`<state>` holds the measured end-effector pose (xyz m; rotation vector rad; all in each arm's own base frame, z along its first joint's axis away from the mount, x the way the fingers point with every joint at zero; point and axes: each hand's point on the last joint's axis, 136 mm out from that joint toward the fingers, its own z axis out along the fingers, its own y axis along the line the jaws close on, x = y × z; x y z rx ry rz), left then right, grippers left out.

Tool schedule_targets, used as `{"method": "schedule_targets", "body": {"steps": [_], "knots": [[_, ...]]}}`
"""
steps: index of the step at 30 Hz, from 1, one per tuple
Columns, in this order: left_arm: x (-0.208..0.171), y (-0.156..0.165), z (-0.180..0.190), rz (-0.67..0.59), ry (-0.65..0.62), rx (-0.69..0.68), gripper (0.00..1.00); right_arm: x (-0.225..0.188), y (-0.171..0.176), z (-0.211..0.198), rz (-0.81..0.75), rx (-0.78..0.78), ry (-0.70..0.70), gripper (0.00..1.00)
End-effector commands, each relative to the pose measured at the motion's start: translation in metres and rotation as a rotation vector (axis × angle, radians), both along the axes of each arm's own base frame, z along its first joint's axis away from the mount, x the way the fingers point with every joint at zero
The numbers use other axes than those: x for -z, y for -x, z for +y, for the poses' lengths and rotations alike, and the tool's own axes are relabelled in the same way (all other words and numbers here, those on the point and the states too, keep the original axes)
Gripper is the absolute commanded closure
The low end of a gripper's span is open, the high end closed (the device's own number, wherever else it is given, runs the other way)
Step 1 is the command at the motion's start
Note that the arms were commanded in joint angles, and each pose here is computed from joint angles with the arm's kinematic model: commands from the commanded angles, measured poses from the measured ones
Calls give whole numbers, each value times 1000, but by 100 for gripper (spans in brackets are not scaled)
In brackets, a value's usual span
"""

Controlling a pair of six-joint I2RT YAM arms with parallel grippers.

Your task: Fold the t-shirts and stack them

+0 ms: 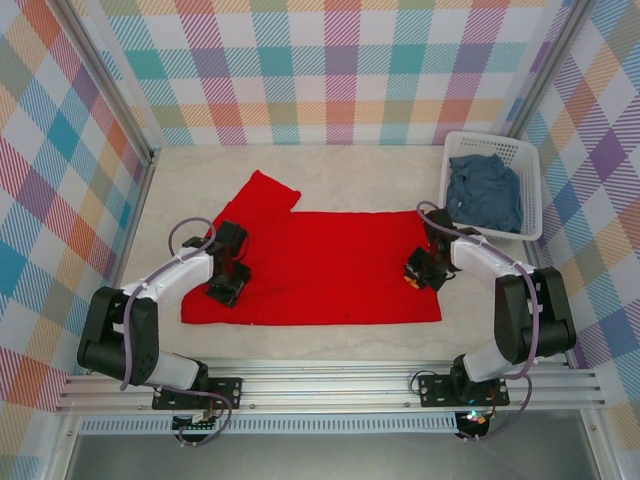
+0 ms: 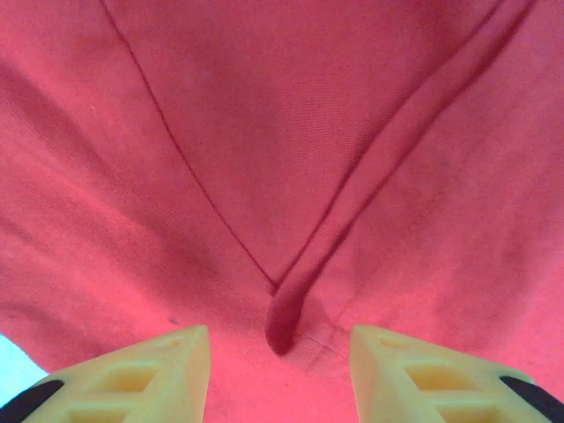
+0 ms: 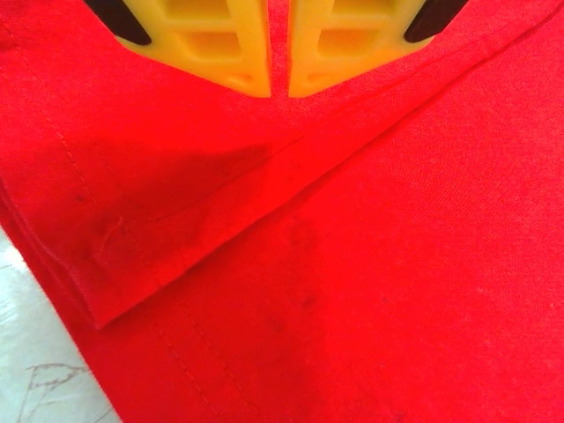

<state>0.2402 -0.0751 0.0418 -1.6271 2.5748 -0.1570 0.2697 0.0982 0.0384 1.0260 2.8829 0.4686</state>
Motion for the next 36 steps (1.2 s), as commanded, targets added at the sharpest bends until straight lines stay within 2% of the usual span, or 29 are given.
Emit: {"method": "schedule_targets", "body": {"steps": [1, 4, 7, 10, 15, 24, 30, 36], "knots": [[4, -9, -10, -26, 25, -33, 57, -8, -3, 4, -18, -8, -15, 88], [4, -20, -12, -44, 18, -14, 66, -8, -3, 4, -18, -12, -15, 88], [6, -25, -12, -36, -6, 9, 83, -8, -1, 4, -14, -12, -12, 88], [-6, -38, -13, -82, -39, 54, 100, -9, 2, 2, -14, -15, -8, 89], [-23, -65, -27, -113, -96, 226, 100, -8, 4, 2, -13, -15, -5, 89], [-19, -102, -69, -71, -162, 573, 100, -9, 2, 2, -9, -21, -6, 90], [-19, -122, -80, -61, -259, 712, 100, -9, 4, 3, -7, -24, -12, 90], [-11, -129, -98, -49, -290, 841, 100, -7, 7, 3, 5, -23, -14, 90]]}}
